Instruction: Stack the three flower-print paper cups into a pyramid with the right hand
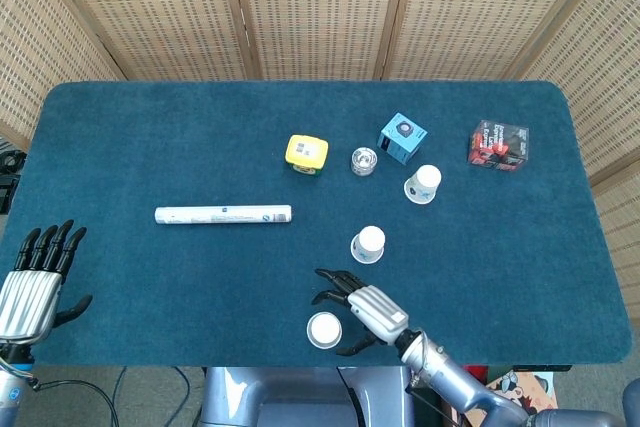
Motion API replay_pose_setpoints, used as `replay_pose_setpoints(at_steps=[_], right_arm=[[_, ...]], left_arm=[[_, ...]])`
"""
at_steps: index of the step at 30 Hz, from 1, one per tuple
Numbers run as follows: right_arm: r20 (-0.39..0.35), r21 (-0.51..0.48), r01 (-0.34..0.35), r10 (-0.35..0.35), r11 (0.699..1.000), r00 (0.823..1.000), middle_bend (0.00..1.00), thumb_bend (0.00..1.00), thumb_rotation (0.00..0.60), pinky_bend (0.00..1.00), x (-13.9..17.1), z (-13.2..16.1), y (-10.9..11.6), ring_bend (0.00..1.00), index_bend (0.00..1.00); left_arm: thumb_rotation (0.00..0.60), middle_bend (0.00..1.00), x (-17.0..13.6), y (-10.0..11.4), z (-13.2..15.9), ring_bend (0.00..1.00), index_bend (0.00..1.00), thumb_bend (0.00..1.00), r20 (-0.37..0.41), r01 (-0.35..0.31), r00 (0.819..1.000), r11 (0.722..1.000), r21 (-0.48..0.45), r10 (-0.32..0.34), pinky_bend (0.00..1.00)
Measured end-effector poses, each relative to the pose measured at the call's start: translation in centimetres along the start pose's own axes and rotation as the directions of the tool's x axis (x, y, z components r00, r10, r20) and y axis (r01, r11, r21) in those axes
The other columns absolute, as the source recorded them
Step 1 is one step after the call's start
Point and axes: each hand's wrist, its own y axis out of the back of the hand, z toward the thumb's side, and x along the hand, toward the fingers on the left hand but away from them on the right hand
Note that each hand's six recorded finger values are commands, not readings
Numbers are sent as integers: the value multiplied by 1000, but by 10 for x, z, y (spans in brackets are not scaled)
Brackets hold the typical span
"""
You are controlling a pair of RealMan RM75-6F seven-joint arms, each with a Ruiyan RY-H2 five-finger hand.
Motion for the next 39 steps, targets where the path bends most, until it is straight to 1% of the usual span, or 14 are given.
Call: replay_pose_setpoints(at_steps=[11,17,27,34,39], right_arm=[[5,-24,-18,18,1000,1000,0,121,600,0,-8,-2,-16,0,327],[17,-28,-23,23,999,1000,0,122,600,0,-16,-7,-21,0,335],[34,-29,-21,22,999,999,0,121,600,0,-22,-13,-23,0,385],[48,-29,-19,20,999,999,0,121,600,0,-23,-18,-21,0,391],[56,-27,-12,13,1000,998,7,122,600,0,-22,-21,-18,0,452]], left_arm=[[600,0,0,0,1,0,0,207,4,-2,1000,1000,-3,2,0],[600,0,0,1,3,0,0,206,11,-8,1000,1000,-4,8,0],[600,0,0,1,4,0,0,206,18,-6,1000,1000,-2,6,0],[600,0,-1,1,6,0,0,207,25,-7,1000,1000,-2,7,0],[600,0,-1,1,7,0,0,207,26,-7,1000,1000,-1,7,0]])
